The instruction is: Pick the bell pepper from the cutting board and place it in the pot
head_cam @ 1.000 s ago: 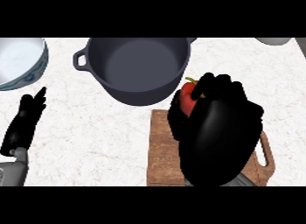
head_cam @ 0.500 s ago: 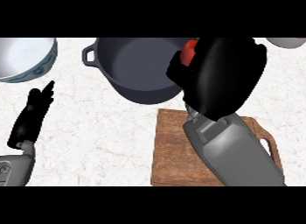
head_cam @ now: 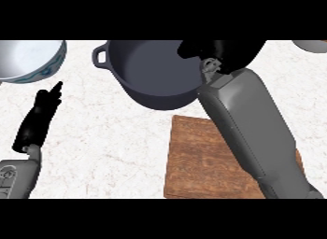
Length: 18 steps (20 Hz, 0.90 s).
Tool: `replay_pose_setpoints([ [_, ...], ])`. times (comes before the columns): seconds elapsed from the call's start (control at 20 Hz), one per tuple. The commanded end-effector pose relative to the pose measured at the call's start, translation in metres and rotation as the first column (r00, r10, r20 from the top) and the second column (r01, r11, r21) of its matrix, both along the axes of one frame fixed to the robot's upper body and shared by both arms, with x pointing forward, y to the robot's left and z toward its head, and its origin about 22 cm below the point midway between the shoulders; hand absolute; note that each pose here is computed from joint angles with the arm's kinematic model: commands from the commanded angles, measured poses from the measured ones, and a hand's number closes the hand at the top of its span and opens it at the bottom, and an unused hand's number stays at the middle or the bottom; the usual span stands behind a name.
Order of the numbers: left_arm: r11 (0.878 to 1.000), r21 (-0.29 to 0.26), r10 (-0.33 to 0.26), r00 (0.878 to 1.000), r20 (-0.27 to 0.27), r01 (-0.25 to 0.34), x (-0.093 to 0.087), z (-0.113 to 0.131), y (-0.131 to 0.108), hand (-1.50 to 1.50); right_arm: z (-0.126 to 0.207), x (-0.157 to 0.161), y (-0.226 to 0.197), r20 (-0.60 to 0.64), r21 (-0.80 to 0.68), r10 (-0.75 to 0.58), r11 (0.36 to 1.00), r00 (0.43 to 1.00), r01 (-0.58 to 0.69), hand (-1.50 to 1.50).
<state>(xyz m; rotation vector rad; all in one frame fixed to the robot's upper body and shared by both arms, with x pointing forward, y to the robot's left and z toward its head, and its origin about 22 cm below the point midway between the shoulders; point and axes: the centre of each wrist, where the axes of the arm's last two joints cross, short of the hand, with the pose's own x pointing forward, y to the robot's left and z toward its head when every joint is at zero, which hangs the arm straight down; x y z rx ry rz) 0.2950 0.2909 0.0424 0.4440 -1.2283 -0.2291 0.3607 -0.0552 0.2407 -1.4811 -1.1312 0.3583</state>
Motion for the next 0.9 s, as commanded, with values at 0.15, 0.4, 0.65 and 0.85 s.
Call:
replay_pose_setpoints([
  [0.15,1.0,0.004,-0.019,1.0,0.012,0.019,0.005,-0.001,-0.01,0.0,-0.004,0.03,0.0,-0.089,0.29,-0.159,0.94,0.983,0.178,-1.5],
  [0.4,0.999,-0.018,-0.029,1.0,0.005,0.029,0.006,-0.003,-0.015,0.0,-0.002,0.031,-0.003,0.103,0.418,-0.13,0.905,0.986,0.076,-1.5],
  [0.65,1.0,0.006,0.009,1.0,-0.011,-0.009,0.001,-0.01,-0.002,0.0,0.006,0.029,-0.006,0.329,0.456,-0.178,0.89,0.927,0.009,-1.5],
  [0.85,0.999,0.007,0.043,0.999,-0.011,-0.043,0.001,-0.006,0.01,0.0,0.007,0.028,-0.009,0.443,0.467,-0.236,0.884,0.865,0.002,-1.5],
])
